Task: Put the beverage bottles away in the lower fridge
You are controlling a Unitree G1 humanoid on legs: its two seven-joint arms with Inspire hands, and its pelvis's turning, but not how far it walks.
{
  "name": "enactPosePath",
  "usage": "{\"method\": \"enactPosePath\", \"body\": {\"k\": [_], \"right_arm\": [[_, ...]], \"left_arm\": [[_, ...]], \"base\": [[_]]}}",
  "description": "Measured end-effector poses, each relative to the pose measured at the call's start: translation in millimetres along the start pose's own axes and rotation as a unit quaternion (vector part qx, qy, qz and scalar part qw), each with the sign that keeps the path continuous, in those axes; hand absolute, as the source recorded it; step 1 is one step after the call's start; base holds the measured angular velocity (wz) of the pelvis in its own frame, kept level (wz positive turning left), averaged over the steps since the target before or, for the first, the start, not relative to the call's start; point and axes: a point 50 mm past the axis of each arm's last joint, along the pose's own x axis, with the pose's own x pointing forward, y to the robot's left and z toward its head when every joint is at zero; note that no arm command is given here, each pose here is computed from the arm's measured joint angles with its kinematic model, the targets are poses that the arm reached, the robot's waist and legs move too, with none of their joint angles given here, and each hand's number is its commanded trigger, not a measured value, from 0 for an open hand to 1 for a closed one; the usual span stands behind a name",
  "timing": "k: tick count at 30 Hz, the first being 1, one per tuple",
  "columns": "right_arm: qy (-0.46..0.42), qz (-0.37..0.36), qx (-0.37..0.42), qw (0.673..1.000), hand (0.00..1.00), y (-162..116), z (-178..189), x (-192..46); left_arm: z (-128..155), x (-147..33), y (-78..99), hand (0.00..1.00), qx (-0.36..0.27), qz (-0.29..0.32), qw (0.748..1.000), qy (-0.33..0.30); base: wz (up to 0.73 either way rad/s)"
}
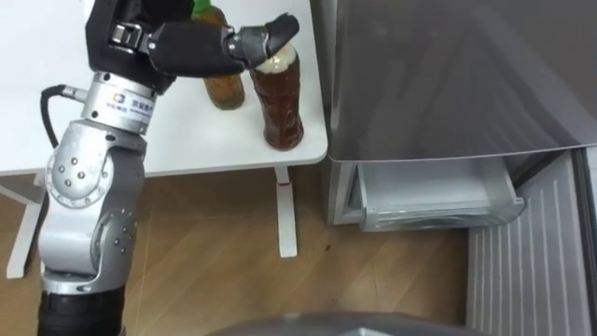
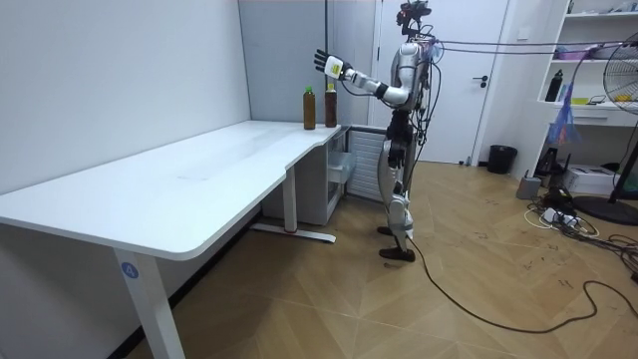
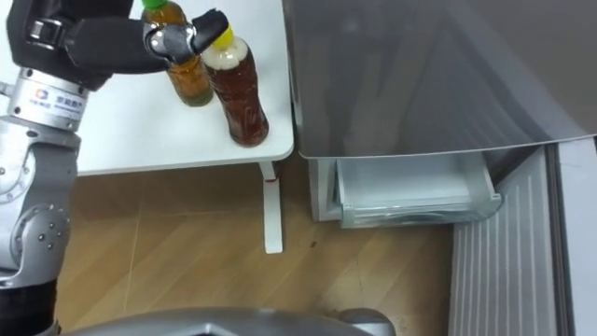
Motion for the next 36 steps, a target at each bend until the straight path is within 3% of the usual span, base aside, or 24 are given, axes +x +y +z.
{"method": "enactPosePath", "body": {"k": [4,10,16,22,36], "right_arm": [[0.001,-0.016,0.0,1.0,0.0,-1,-1,0],[0.008,-0.032,-0.001,0.999,0.0,-1,-4,0],[0.012,-0.034,-0.001,0.999,0.0,0,-5,0],[0.033,-0.034,-0.016,0.999,0.0,0,-10,0],[0.027,-0.029,-0.018,0.999,0.0,0,-6,0]], "left_arm": [[-4,-0.1,0.2,0.0,-0.056,0.002,0.998,0.001],[-13,-1.6,3.0,0.0,-0.085,0.013,0.996,0.026],[-24,-7.5,-6.4,0.0,-0.124,0.0,0.991,0.049],[-35,-15.2,-12.4,0.0,-0.141,-0.013,0.986,0.086],[-42,-17.6,-14.0,0.0,-0.163,-0.03,0.981,0.098]], "base": [[0.0],[-0.01],[-0.06],[0.0],[0.0]]}}
